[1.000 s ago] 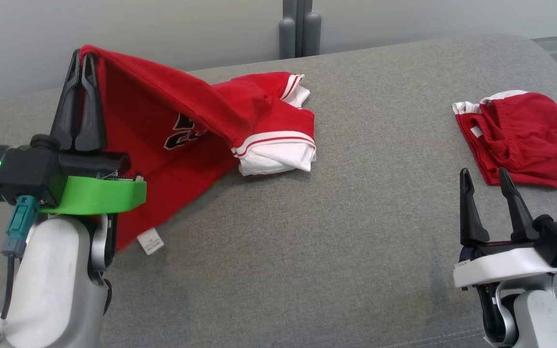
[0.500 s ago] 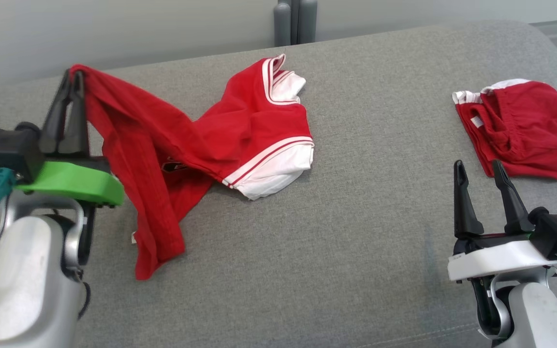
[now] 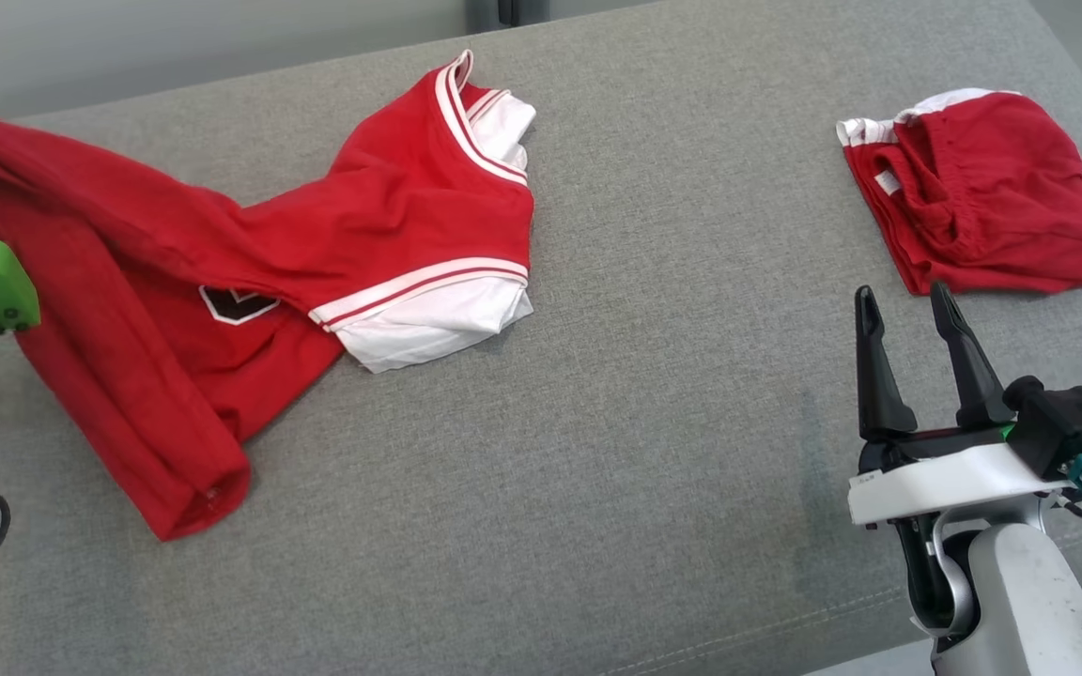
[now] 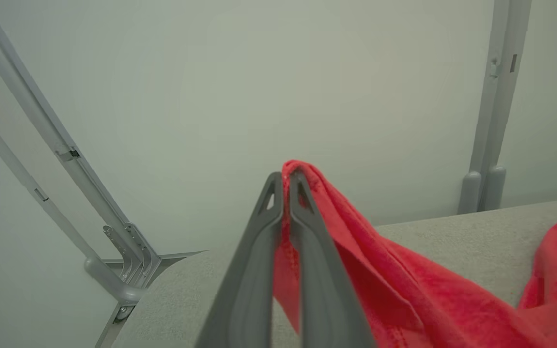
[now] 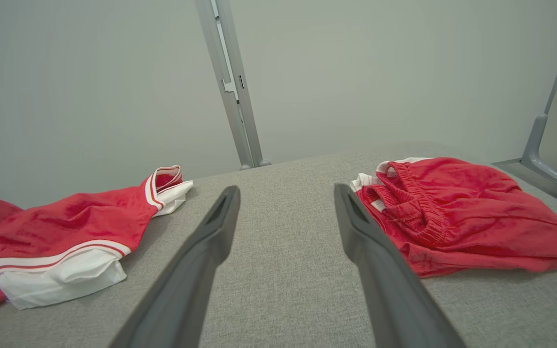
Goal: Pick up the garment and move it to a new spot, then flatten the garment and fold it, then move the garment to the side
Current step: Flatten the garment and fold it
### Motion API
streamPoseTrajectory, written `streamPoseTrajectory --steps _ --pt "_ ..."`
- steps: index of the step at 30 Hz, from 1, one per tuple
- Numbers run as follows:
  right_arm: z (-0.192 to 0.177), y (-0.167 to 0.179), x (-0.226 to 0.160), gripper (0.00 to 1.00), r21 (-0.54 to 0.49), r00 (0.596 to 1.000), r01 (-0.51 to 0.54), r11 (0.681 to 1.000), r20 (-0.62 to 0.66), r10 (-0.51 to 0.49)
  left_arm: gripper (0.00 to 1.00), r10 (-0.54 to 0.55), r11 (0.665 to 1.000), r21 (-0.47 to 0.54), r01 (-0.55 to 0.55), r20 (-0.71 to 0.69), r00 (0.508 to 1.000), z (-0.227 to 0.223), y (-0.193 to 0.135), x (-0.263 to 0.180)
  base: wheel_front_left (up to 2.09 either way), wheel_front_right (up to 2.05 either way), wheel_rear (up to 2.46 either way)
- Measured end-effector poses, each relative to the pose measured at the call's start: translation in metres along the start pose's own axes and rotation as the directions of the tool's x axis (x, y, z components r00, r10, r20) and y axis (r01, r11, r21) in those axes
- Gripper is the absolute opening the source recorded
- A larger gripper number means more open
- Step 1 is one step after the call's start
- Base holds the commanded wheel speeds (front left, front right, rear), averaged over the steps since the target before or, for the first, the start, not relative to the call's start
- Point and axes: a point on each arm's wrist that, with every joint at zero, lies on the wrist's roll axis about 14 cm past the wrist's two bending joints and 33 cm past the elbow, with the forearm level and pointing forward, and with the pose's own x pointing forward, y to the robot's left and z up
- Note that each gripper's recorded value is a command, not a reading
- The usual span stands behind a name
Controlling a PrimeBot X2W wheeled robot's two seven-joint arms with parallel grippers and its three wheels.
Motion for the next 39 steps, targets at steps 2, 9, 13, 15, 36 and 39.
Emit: streamPoseTrajectory --steps 2,9,13,15,36,39 --pt "-0.002 -0.001 0.000 1.00 -0.002 1.000 0.003 1.000 -0.007 -0.003 0.00 -0.004 1.000 0.001 0.004 -0.055 0.998 -0.019 -0.004 0.001 0.00 0.00 0.00" --pt "-0.006 -0.003 0.001 1.00 -0.006 1.000 0.006 1.000 -0.019 -0.006 0.19 -0.004 1.000 0.015 0.007 -0.197 0.980 -0.063 -0.012 0.003 0.00 0.00 0.00" --pt "-0.007 -0.003 0.001 1.00 -0.006 1.000 0.007 1.000 -0.020 -0.007 1.00 -0.008 1.000 0.020 0.012 -0.232 0.973 -0.070 -0.012 0.004 0.00 0.00 0.00" --pt "-0.006 -0.003 0.001 1.00 -0.005 1.000 0.007 1.000 -0.019 -0.007 1.00 -0.011 1.000 0.022 0.017 -0.244 0.970 -0.071 -0.010 0.002 0.00 0.00 0.00" --pt "0.017 0.022 -0.010 1.00 0.014 0.998 -0.058 0.998 0.039 0.057 1.00 -0.271 0.959 -0.145 0.244 -0.217 0.938 -0.064 -0.095 -0.075 0.00 0.00 0.00" --pt "0.016 0.020 -0.014 1.00 0.010 0.998 -0.054 0.999 0.036 0.053 1.00 -0.318 0.941 -0.210 0.267 -0.268 0.910 -0.085 -0.120 -0.096 0.00 0.00 0.00"
